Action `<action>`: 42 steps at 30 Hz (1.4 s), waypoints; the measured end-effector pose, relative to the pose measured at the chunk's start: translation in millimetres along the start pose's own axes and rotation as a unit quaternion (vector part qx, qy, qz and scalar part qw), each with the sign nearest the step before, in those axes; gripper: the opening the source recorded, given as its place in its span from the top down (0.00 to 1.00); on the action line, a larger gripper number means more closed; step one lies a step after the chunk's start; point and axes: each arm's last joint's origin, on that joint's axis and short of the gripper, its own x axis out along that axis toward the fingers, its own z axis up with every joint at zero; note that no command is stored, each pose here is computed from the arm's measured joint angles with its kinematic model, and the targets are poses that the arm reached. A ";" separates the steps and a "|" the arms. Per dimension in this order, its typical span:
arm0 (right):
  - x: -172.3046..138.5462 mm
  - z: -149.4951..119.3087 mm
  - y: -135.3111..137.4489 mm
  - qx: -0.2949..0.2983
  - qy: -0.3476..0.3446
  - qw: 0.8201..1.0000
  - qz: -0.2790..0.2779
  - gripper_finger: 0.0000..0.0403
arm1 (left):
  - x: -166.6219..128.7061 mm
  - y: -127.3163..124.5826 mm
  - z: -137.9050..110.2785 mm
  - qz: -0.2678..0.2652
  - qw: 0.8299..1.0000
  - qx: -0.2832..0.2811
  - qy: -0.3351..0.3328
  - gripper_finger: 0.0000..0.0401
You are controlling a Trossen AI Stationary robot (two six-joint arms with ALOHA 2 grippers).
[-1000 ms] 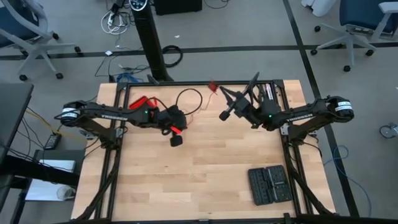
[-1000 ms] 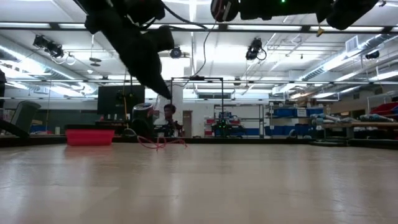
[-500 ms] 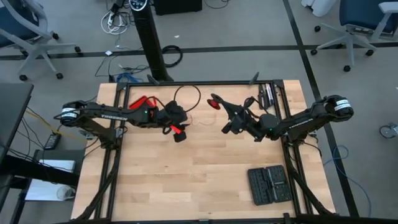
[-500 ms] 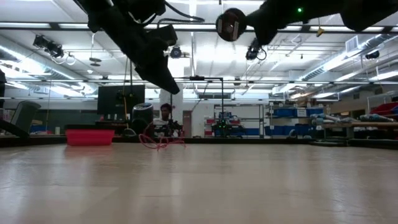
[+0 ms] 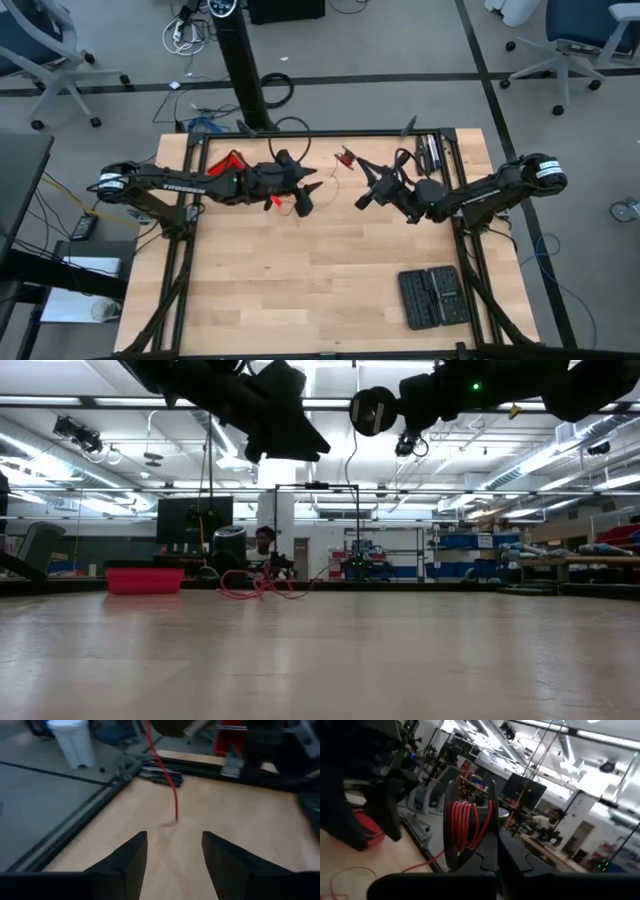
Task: Coil cords
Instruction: Uncoil the wire to the spool
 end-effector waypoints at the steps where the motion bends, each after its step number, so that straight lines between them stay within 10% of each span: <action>1: 0.4 -0.1 0.1 0.011 -0.004 1.000 0.005 1.00 | 1.6 -0.2 0.5 0.003 1.000 -0.002 -0.008 0.52; 17: 1.4 -1.4 2.2 0.030 -0.015 0.999 0.033 1.00 | 37.7 -10.3 -24.1 0.004 1.000 -0.016 -0.020 0.54; 27: 1.3 -2.9 2.9 0.024 -0.005 0.999 0.031 1.00 | 36.9 -9.7 -22.6 0.013 0.999 0.038 -0.018 0.96; 42: 7.8 -23.7 5.5 -0.091 0.067 0.992 0.048 1.00 | 22.3 -22.9 -7.9 -0.066 0.994 0.069 -0.055 1.00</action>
